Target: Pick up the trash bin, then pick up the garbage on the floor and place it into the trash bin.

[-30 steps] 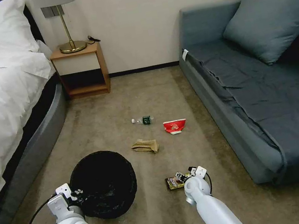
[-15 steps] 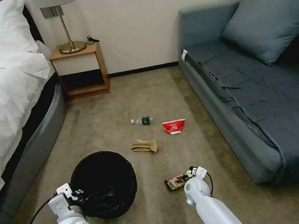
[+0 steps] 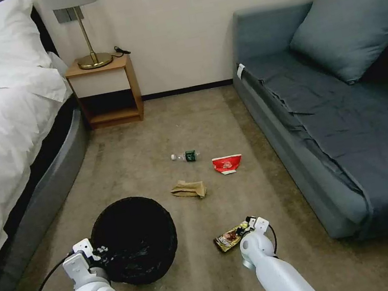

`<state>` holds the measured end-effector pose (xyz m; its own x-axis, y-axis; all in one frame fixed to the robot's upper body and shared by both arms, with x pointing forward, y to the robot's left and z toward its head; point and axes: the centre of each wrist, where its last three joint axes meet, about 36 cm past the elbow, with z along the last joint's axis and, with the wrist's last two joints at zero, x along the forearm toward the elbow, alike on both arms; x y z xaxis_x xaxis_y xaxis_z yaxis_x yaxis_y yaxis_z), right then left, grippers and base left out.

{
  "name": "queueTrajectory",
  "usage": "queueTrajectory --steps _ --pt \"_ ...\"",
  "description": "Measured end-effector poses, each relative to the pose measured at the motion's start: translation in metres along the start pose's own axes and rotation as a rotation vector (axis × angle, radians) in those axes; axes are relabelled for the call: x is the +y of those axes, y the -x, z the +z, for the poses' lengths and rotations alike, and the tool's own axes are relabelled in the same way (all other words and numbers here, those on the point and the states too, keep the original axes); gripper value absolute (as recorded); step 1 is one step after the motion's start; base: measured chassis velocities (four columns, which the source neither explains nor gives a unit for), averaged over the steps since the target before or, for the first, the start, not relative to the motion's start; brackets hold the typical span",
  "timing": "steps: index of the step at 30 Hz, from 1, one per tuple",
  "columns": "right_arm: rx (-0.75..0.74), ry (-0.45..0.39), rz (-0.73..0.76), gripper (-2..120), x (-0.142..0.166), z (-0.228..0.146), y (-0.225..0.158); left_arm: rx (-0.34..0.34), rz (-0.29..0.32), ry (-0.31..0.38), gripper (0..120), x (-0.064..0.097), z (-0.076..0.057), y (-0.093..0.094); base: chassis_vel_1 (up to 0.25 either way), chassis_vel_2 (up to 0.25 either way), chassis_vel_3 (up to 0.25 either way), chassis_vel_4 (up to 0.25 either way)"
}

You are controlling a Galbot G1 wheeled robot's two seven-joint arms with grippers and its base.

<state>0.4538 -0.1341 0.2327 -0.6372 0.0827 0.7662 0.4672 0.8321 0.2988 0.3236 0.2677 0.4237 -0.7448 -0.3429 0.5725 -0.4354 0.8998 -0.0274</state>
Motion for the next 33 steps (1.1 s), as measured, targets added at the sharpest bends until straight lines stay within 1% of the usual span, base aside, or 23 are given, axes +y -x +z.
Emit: queueTrajectory --steps 4,5,6,7,9,10,11,12,13,15,16,17,19,21,22,23,26,27,30,31,32,33 --pt "-0.092 -0.03 -0.053 0 -0.009 -0.023 -0.034 -0.002 0.013 0.001 2 -0.004 0.0 -0.001 0.0 0.0 0.0 0.0" --pt "-0.124 -0.039 -0.081 0 -0.01 -0.03 -0.048 -0.002 0.016 0.002 2 -0.005 0.0 -0.001 0.0 0.0 0.0 0.0" --pt "-0.124 -0.039 -0.081 0 -0.01 -0.03 -0.048 -0.002 0.016 0.002 2 -0.005 0.0 -0.001 0.0 0.0 0.0 0.0" --pt "-0.151 -0.046 -0.113 0 -0.009 -0.037 -0.061 -0.001 0.021 0.003 2 -0.007 0.001 -0.002 0.0 0.0 0.0 0.0" --pt "-0.208 -0.046 -0.215 0 0.0 -0.054 -0.099 0.001 0.032 0.004 2 -0.009 0.001 -0.002 0.0 0.0 0.0 0.0" --pt "-0.234 -0.039 -0.304 0 0.009 -0.064 -0.131 0.002 0.034 0.005 2 -0.011 0.002 -0.002 0.0 0.0 0.0 0.0" --pt "-0.234 -0.039 -0.304 0 0.009 -0.064 -0.131 0.002 0.034 0.005 2 -0.011 0.002 -0.002 0.0 0.0 0.0 0.0" --pt "-0.25 -0.035 -0.367 0 0.016 -0.071 -0.152 0.004 0.038 0.006 2 -0.012 0.003 -0.002 0.0 0.0 0.0 0.0" --pt "-0.272 -0.028 -0.454 0 0.025 -0.079 -0.182 0.007 0.044 0.007 2 -0.014 0.004 -0.003 0.0 0.0 0.0 0.0" --pt "-0.284 -0.029 -0.612 0 0.043 -0.084 -0.231 0.013 0.057 0.011 2 -0.018 0.006 -0.003 0.0 0.0 0.0 0.0" --pt "-0.281 -0.034 -0.665 0 0.049 -0.084 -0.246 0.015 0.06 0.012 2 -0.019 0.007 -0.004 0.0 0.0 0.0 0.0" --pt "-0.281 -0.034 -0.665 0 0.049 -0.084 -0.246 0.015 0.06 0.012 2 -0.019 0.007 -0.004 0.0 0.0 0.0 0.0" --pt "-0.25 -0.06 -0.755 0 0.06 -0.075 -0.269 0.019 0.068 0.013 2 -0.021 0.008 -0.005 0.0 0.0 0.0 0.0" --pt "-0.203 -0.11 -0.81 0 0.072 -0.058 -0.278 0.022 0.074 0.015 2 -0.022 0.009 -0.006 0.0 0.0 0.0 0.0" --pt "-0.203 -0.11 -0.81 0 0.072 -0.058 -0.278 0.022 0.074 0.015 2 -0.022 0.009 -0.006 0.0 0.0 0.0 0.0" --pt "-0.182 -0.135 -0.818 0 0.077 -0.048 -0.276 0.023 0.077 0.014 2 -0.023 0.01 -0.007 0.0 0.0 0.0 0.0" --pt "-0.144 -0.23 -0.799 0 0.093 -0.007 -0.254 0.025 0.087 0.007 2 -0.025 0.01 -0.01 0.0 0.0 0.0 0.0" --pt "-0.144 -0.23 -0.799 0 0.093 -0.007 -0.254 0.025 0.087 0.007 2 -0.025 0.01 -0.01 0.0 0.0 0.0 0.0" --pt "-0.137 -0.328 -0.765 0 0.105 0.031 -0.23 0.025 0.092 0.0 2 -0.026 0.01 -0.014 0.0 0.0 0.0 0.0" --pt "-0.142 -0.349 -0.758 0 0.106 0.037 -0.225 0.024 0.094 -0.001 2 -0.026 0.009 -0.015 0.0 0.0 0.0 0.0" --pt "-0.142 -0.349 -0.758 0 0.106 0.037 -0.225 0.024 0.094 -0.001 2 -0.026 0.009 -0.015 0.0 0.0 0.0 0.0" --pt "-0.149 -0.375 -0.754 0 0.107 0.044 -0.22 0.022 0.095 -0.002 2 -0.026 0.009 -0.016 0.0 0.0 0.0 0.0"
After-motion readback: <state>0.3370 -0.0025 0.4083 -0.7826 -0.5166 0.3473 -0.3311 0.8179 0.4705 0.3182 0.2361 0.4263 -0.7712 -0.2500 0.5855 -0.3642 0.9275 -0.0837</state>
